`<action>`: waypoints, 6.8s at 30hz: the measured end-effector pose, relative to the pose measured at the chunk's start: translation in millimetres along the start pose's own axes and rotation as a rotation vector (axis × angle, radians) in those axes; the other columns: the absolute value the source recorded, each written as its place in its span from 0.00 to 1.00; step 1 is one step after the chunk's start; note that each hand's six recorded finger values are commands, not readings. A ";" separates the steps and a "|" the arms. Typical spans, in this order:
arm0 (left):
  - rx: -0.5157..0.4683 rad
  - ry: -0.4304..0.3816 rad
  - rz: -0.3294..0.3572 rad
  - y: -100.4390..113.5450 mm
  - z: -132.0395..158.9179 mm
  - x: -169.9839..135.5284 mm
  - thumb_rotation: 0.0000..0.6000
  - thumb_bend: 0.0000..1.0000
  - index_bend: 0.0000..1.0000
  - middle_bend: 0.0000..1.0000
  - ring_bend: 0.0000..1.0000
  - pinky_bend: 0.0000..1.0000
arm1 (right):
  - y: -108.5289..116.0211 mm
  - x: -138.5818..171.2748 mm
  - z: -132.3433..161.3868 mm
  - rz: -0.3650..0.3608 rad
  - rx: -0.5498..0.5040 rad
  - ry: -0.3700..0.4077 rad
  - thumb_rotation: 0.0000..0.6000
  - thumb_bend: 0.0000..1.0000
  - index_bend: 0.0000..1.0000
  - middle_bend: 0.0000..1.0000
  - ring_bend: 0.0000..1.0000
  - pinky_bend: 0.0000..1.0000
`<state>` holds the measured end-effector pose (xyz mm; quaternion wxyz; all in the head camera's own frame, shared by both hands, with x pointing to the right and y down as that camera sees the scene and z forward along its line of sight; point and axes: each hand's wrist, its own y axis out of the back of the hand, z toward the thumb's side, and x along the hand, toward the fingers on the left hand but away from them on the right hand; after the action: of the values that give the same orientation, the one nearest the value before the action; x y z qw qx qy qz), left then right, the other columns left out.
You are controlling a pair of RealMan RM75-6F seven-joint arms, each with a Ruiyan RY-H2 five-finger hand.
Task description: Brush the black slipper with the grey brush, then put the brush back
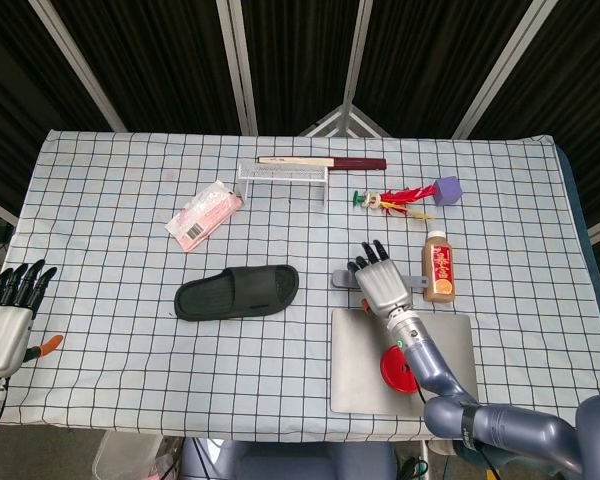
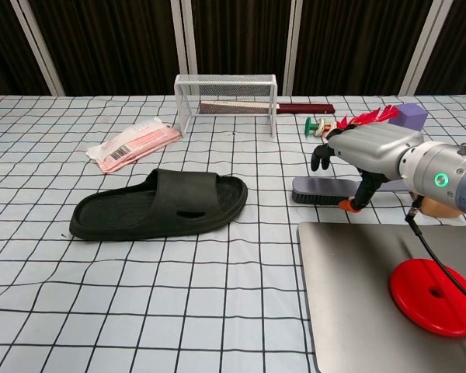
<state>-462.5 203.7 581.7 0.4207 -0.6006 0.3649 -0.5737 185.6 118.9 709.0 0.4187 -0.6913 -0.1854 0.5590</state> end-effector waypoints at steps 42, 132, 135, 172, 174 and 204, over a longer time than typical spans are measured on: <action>-0.005 -0.014 -0.020 -3.7 2.0 -0.5 1.00 0.07 0.00 0.00 0.00 0.01 | -8.0 -7.1 -2.5 0.002 0.010 -0.016 1.00 0.37 0.62 0.52 0.30 0.34; -0.045 -0.560 -0.513 -107.6 173.9 91.2 1.00 0.69 0.06 0.05 0.00 0.00 | 77.5 -4.4 167.5 -0.199 -0.104 0.260 1.00 0.75 0.81 0.76 0.59 0.67; -0.040 -0.565 -0.513 -107.3 174.7 91.6 1.00 0.69 0.06 0.05 0.00 0.00 | 77.8 -2.4 175.1 -0.202 -0.108 0.272 1.00 0.76 0.81 0.76 0.59 0.67; 0.092 -0.530 -0.505 -115.4 173.1 97.3 0.87 0.69 0.00 0.05 0.00 0.00 | 45.7 -30.1 148.6 -0.242 -0.013 0.171 1.00 0.77 0.81 0.76 0.59 0.67; 0.092 -0.524 -0.498 -114.5 172.5 98.4 0.86 0.69 0.00 0.05 0.00 0.00 | 43.8 -32.2 144.0 -0.248 0.006 0.149 1.00 0.77 0.81 0.76 0.59 0.67; 0.116 -0.506 -0.536 -116.5 173.4 97.4 0.79 0.73 0.00 0.01 0.00 0.00 | 26.7 -25.9 163.9 -0.248 0.200 0.086 1.00 0.77 0.81 0.76 0.59 0.62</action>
<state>-287.6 173.3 728.7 0.3658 -0.7726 0.0460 -0.5168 19.9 145.6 700.0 0.5586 -0.6414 -0.1946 0.4886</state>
